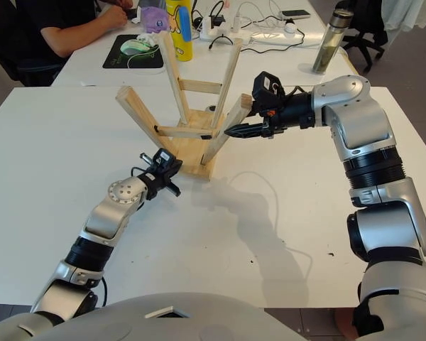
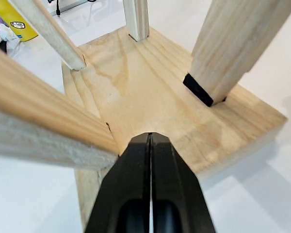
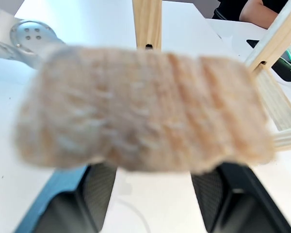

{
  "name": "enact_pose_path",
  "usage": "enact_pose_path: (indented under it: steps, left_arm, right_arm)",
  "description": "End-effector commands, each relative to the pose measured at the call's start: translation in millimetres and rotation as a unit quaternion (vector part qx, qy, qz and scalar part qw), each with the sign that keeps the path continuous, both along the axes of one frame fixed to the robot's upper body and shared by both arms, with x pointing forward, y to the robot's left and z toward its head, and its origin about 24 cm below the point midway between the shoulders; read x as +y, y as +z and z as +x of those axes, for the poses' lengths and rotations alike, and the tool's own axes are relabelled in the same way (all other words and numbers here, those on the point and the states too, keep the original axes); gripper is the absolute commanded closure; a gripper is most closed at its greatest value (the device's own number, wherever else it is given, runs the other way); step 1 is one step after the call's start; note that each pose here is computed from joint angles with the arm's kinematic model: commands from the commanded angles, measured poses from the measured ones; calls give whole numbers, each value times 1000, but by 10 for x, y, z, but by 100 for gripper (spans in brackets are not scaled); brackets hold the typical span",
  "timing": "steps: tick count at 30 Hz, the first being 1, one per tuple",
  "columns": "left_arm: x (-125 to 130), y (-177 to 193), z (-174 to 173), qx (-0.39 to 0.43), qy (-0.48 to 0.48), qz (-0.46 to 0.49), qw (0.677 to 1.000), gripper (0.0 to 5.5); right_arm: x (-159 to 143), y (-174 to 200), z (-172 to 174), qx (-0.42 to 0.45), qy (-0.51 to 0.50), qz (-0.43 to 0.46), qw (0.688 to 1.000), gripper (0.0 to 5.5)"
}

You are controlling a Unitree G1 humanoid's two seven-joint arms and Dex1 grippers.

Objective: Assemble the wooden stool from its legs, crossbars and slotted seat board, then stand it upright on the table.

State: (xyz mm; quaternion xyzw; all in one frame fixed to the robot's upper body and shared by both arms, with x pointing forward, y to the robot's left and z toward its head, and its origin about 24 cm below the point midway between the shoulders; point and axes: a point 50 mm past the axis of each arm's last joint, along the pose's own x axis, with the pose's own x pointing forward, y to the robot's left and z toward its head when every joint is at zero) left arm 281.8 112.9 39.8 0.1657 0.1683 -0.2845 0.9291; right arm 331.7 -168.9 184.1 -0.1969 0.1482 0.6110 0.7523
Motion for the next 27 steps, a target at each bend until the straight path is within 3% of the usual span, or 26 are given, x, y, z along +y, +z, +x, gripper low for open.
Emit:
enact_pose_path:
  steps: [1,14,20,27]
  left_arm:
    - [-34,-75,80,17,-5,15,1000,550]
    - [-81,-364,-185,111,-33,39,993,550]
    - [-76,-386,-209,119,-36,32,992,550]
    - [-78,-410,-229,131,-42,25,990,550]
  right_arm:
    - [-61,-371,-40,69,-12,-76,995,342]
    - [41,-251,139,75,-9,-99,992,342]
    - [-30,-446,204,103,-38,-93,990,342]
    - [90,-577,202,116,-19,-98,988,342]
